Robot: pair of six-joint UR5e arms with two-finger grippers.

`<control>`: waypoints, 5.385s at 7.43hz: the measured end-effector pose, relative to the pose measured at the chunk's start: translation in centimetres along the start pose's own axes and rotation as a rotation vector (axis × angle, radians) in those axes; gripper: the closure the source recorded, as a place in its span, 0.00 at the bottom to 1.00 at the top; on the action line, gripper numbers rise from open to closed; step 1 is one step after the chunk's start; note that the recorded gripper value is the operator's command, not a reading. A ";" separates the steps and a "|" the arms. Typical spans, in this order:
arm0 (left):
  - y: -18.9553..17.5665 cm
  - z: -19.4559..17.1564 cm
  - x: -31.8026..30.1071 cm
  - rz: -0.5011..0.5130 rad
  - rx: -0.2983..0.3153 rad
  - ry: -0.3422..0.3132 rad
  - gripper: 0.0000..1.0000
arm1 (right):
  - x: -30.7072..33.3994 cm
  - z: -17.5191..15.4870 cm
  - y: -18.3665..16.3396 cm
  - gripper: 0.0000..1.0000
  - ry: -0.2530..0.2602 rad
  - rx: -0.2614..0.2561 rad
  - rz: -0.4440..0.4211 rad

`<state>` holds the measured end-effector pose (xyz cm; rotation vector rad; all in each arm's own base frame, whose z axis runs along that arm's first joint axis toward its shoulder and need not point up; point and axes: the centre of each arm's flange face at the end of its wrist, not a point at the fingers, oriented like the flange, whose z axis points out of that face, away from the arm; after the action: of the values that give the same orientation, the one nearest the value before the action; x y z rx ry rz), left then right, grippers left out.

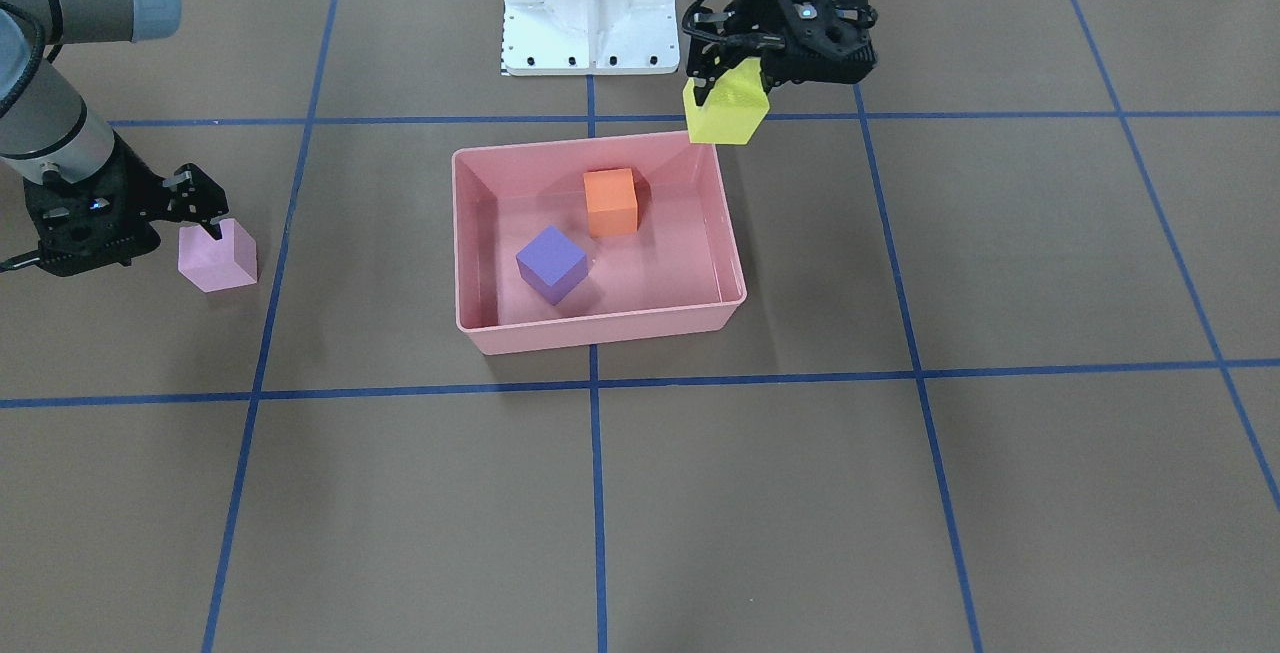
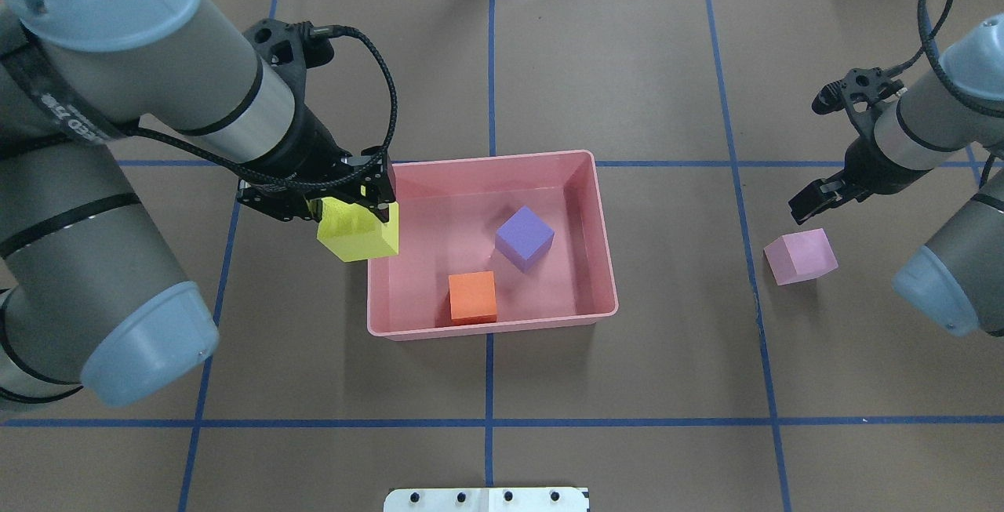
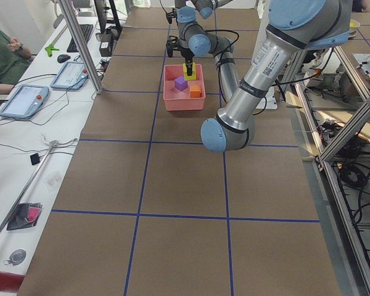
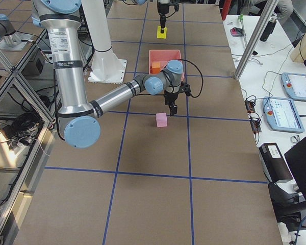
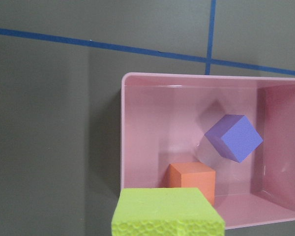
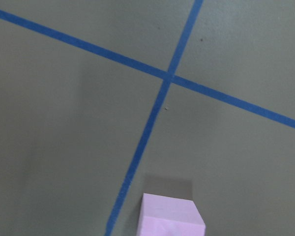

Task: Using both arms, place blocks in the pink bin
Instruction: 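Place yellow cube in bin with left gripper while right grasps pink cube, then release pink cube into bin with right gripper while left gripper withdraws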

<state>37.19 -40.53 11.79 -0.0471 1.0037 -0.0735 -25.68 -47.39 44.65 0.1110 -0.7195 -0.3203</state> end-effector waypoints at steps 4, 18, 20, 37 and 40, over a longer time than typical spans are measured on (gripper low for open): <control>2.6 3.6 5.6 -0.013 0.018 -0.018 1.00 | 0.0 3.6 0.8 0.01 -0.012 -0.050 0.052; 4.1 5.7 7.8 0.037 0.021 -0.003 0.01 | -1.9 4.6 -0.1 1.00 -0.076 -0.097 0.057; 4.0 5.8 7.8 0.037 0.023 -0.005 0.01 | -1.8 1.7 -0.7 1.00 -0.128 -0.068 0.066; -18.7 -10.8 -41.0 0.574 -0.025 -0.267 0.00 | -39.7 -6.8 -12.3 0.00 -0.230 0.006 0.284; -18.5 -10.8 -42.2 0.555 -0.024 -0.272 0.00 | -37.5 -9.2 -10.9 0.00 -0.217 0.113 0.281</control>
<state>4.77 -55.49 42.83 0.1957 0.7171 0.4422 -48.78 -45.54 11.90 0.0814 -0.9561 -0.0223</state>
